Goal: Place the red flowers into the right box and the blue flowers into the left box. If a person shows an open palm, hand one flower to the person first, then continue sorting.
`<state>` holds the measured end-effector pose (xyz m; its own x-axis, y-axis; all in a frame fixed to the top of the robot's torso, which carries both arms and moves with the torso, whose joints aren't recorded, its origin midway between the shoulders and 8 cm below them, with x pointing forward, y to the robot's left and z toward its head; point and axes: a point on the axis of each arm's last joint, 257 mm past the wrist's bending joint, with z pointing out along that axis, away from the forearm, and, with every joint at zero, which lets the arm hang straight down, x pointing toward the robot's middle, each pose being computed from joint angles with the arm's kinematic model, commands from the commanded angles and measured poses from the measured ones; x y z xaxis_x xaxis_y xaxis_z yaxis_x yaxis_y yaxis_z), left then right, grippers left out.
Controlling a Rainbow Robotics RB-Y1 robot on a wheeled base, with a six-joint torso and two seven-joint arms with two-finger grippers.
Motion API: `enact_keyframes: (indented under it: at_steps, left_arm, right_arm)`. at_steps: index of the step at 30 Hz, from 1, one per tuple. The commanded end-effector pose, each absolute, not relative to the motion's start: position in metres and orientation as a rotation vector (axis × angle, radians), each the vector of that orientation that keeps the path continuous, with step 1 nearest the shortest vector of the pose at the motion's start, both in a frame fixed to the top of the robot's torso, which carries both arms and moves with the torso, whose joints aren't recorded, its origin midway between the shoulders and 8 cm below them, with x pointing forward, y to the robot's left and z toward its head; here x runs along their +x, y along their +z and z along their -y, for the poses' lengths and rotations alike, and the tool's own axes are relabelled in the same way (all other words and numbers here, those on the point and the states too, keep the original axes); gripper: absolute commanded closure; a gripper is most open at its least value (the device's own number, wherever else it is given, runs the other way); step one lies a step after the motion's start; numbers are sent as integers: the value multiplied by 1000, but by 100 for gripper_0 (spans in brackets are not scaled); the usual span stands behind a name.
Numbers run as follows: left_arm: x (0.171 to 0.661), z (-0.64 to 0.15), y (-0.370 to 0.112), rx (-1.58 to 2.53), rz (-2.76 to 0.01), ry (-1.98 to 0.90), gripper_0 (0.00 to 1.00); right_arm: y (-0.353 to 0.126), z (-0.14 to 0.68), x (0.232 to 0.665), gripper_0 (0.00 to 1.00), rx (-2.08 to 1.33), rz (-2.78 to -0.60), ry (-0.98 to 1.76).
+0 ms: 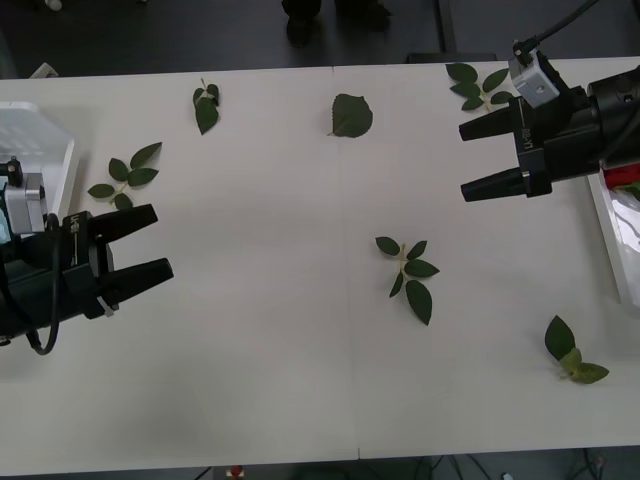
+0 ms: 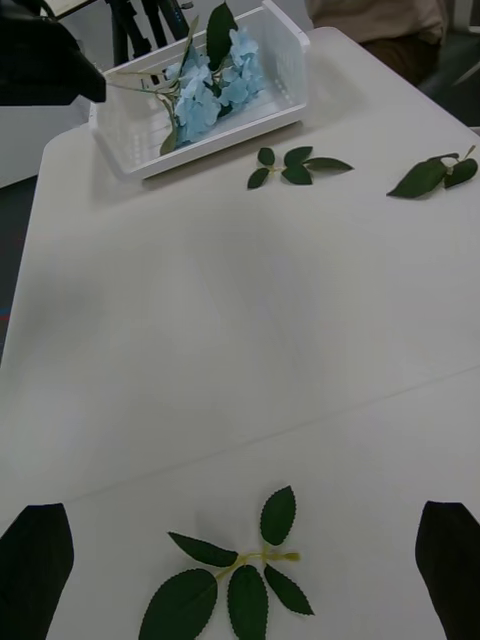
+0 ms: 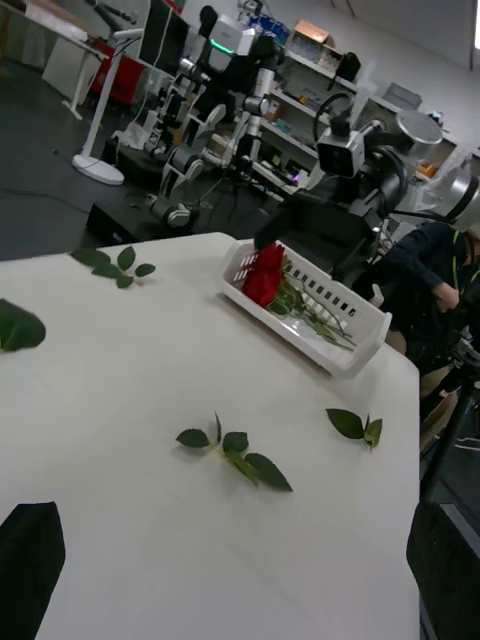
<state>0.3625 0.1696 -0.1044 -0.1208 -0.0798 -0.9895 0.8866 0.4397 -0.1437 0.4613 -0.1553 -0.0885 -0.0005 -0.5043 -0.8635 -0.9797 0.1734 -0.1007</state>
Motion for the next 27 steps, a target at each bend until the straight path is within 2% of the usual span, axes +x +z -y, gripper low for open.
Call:
enact_keyframes:
  at_steps: [1,10,27]
  left_arm:
    - [349,-140,-76,865,-1423,-989,0]
    - [326,-116,-78,968,-1432,-998,0]
    - [329,-123,-79,993,-1452,-980,0]
  right_arm:
    - [-69,165,459,0,-1453,-1614,692]
    - [-67,161,461,0,-1435,-1606,704]
    - [-67,161,461,0,-1435,-1606,704]
